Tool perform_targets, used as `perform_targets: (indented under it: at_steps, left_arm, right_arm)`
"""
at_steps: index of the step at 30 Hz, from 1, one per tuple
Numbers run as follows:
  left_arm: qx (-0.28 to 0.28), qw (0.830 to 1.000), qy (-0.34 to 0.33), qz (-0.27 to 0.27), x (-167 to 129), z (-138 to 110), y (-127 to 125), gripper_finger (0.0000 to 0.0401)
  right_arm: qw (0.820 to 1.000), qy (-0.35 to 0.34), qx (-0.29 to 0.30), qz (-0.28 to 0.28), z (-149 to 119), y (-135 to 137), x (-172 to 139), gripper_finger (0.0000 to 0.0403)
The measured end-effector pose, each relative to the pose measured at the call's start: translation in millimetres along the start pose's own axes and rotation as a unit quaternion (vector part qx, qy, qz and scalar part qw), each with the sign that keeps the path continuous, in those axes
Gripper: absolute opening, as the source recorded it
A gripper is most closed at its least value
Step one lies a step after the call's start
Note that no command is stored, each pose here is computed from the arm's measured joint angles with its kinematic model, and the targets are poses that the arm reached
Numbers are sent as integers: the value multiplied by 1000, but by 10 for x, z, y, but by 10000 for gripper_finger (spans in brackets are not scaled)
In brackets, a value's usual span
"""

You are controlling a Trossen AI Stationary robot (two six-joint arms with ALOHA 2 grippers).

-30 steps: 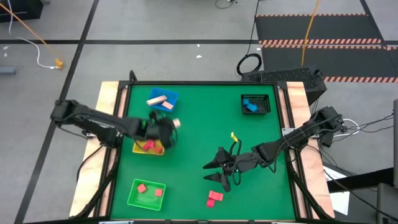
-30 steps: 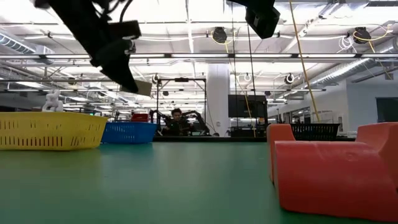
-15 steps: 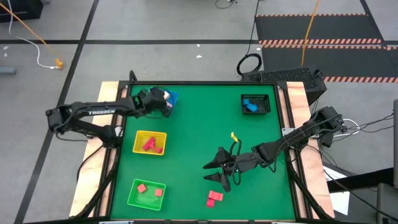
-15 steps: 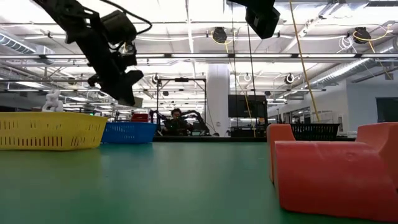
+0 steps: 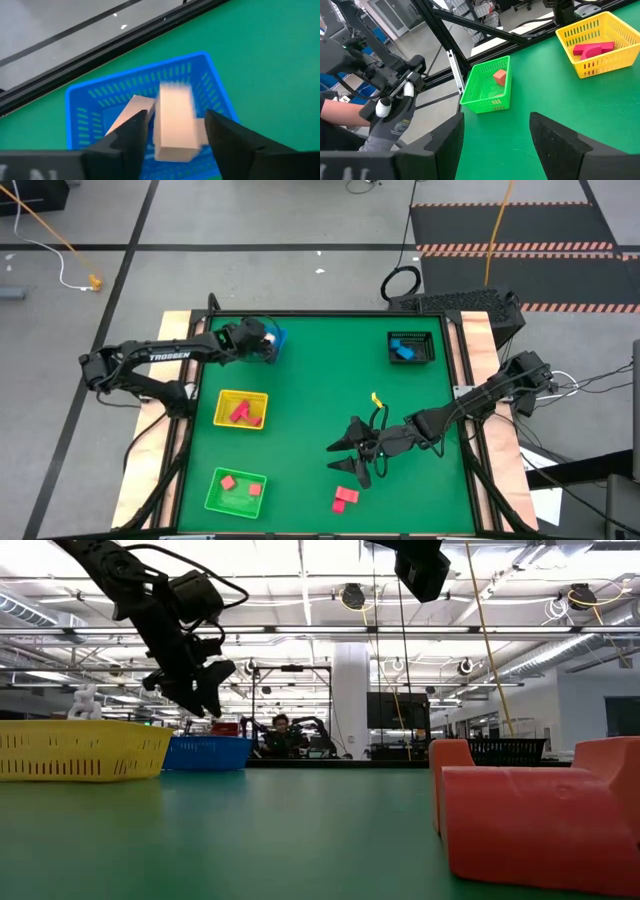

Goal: Sort & place blocks by color
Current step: Put the brown block into the blue bin, then put the orange block into the green bin

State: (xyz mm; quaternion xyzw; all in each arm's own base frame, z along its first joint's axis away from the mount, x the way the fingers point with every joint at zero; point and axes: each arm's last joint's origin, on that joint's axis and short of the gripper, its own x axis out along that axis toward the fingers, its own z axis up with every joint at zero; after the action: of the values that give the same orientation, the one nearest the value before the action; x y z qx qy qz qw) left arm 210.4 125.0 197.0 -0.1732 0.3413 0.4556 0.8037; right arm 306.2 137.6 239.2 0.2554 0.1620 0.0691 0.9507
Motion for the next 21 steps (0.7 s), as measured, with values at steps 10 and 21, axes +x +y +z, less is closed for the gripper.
perform_targets:
  at_steps: [10,21]
  left_arm:
    - [52,996,-37,-67,-111,29,-181,254]
    - [186,950,-46,-247,-679,-444,-951,255]
  right_arm:
    - [1000,0,0,0,-1,1,0,215]
    - [1000,0,0,0,0,1,0,215]
